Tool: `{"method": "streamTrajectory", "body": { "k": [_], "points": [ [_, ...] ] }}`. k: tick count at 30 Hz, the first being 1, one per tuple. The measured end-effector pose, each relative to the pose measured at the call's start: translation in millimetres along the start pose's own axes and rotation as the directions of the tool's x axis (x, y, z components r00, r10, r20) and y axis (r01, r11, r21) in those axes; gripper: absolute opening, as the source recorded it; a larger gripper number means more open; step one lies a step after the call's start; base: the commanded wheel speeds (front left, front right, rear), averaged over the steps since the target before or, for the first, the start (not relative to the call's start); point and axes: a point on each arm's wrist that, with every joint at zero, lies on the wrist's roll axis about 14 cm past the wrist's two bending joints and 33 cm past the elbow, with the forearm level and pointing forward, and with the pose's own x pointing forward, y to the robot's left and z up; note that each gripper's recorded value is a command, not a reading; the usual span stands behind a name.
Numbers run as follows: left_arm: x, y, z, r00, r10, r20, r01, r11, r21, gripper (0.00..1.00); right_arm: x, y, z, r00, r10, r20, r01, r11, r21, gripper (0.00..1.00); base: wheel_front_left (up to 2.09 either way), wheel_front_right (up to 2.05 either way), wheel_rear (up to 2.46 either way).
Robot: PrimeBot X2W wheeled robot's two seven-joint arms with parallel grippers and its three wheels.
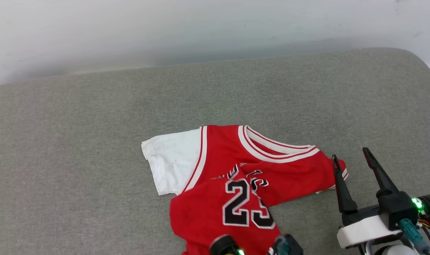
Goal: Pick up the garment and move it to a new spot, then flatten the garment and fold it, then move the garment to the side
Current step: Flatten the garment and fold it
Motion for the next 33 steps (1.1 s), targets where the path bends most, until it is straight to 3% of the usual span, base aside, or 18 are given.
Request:
{"method": "streamTrajectory", "body": {
  "k": [2, 3, 4, 10, 15, 19, 25, 27, 29, 33],
  "points": [
    [6.6, -10.3, 0.5, 1.000, -0.030, 0.009, 0.030, 1.000, 0.002, 0.00, -1.0, -1.4, -0.8, 1.000, -0.005, -0.003, 0.005, 1.000, -0.002, 1.00, 0.00, 0.00, 0.00],
    [8.5, -11.7, 3.8, 0.999, -0.033, 0.031, 0.033, 0.999, 0.007, 0.69, -1.3, -1.2, -0.9, 1.000, -0.005, -0.004, 0.005, 1.000, -0.001, 1.00, 0.00, 0.00, 0.00],
    [9.5, -8.7, 7.0, 0.998, -0.024, 0.049, 0.024, 1.000, 0.010, 1.00, -1.5, -0.7, -0.9, 1.000, -0.004, -0.004, 0.004, 1.000, -0.001, 1.00, 0.00, 0.00, 0.00],
    [-3.4, 27.2, 30.9, 0.983, 0.081, 0.165, -0.084, 0.996, 0.012, 1.00, 0.0, 3.5, 3.1, 1.000, 0.007, 0.010, -0.007, 1.000, 0.012, 1.00, 0.00, 0.00, 0.00],
    [-40.8, 62.8, 58.8, 0.922, 0.219, 0.320, -0.215, 0.975, -0.049, 1.00, 0.7, 8.3, 10.6, 0.999, 0.019, 0.034, -0.020, 0.999, 0.026, 1.00, 0.00, 0.00, 0.00],
    [-93.1, 96.7, 84.9, 0.800, 0.368, 0.474, -0.340, 0.929, -0.147, 1.00, -1.8, 14.1, 16.3, 0.998, 0.034, 0.051, -0.036, 0.999, 0.037, 1.00, 0.00, 0.00, 0.00],
    [-194.3, 155.2, 97.4, 0.472, 0.605, 0.641, -0.526, 0.777, -0.346, 1.00, 1.0, 21.0, 25.1, 0.995, 0.054, 0.079, -0.057, 0.997, 0.044, 1.00, 0.00, 0.00, 0.00],
    [-217.0, 168.9, 91.4, 0.390, 0.650, 0.652, -0.558, 0.730, -0.395, 1.00, 1.6, 21.7, 25.3, 0.995, 0.056, 0.080, -0.059, 0.997, 0.045, 1.00, 0.00, 0.00, 0.00],
    [-229.1, 179.4, 81.1, 0.346, 0.684, 0.642, -0.571, 0.697, -0.434, 1.00, 2.4, 23.0, 24.8, 0.995, 0.059, 0.080, -0.063, 0.997, 0.047, 1.00, 0.00, 0.00, 0.00],
    [-229.7, 197.2, 55.5, 0.384, 0.722, 0.576, -0.592, 0.671, -0.446, 1.00, 4.6, 25.6, 21.1, 0.995, 0.067, 0.070, -0.071, 0.996, 0.050, 1.00, 0.00, 0.00, 0.00]
  ]
}}
